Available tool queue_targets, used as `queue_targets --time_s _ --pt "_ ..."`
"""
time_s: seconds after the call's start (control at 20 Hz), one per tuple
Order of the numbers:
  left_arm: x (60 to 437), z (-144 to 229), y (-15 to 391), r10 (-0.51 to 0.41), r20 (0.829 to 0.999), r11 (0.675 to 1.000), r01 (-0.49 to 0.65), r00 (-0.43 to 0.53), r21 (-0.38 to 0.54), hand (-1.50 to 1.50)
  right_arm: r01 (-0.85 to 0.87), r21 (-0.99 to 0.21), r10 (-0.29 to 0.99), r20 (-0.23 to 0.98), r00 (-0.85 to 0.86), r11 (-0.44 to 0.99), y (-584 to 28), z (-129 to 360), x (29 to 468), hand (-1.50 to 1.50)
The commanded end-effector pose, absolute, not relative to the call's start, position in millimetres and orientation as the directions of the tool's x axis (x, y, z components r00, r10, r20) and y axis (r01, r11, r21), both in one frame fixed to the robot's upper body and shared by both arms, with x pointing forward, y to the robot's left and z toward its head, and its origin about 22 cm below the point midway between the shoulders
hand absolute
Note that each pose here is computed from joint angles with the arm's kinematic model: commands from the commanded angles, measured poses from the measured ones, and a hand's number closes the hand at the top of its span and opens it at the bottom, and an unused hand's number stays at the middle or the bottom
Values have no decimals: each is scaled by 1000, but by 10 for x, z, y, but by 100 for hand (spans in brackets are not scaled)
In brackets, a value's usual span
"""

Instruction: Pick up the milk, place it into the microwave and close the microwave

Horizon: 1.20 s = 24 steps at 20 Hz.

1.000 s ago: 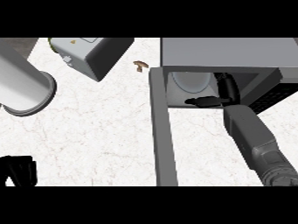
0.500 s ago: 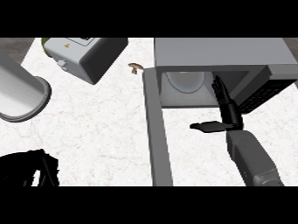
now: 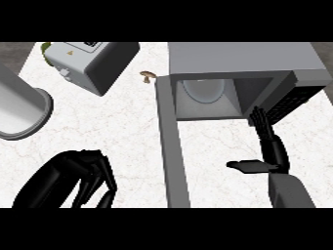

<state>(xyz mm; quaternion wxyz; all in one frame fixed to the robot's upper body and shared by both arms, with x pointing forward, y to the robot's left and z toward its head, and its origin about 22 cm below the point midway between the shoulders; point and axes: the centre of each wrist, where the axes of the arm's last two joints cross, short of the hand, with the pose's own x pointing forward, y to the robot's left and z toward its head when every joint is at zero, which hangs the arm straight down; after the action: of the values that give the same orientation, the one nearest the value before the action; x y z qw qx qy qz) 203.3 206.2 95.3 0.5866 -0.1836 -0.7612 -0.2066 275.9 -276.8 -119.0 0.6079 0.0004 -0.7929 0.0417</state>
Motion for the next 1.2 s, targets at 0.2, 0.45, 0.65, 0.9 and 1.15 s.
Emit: queue_targets --time_s 0.2,0.45,0.65,0.9,1.15 --pt "2316 638 1337 -50 970 745 637 -240 196 150 -44 -63 48 955 -292 997 -3193 -1050 2171 -150" --pt "2603 288 1021 -161 963 708 655 -216 265 150 -67 -95 67 939 -337 993 -3282 -870 1901 -150" --pt "2536 -88 808 -188 955 712 638 -230 294 150 -97 -129 85 926 -368 987 -3355 -676 1700 -150" --pt "2583 -400 656 -157 938 769 557 -310 313 150 -157 -72 0 909 -417 985 -3455 -384 1625 -150" --pt "2579 -535 474 -151 937 786 537 -314 307 150 -209 -48 -51 896 -442 977 -3368 -107 1611 -150"
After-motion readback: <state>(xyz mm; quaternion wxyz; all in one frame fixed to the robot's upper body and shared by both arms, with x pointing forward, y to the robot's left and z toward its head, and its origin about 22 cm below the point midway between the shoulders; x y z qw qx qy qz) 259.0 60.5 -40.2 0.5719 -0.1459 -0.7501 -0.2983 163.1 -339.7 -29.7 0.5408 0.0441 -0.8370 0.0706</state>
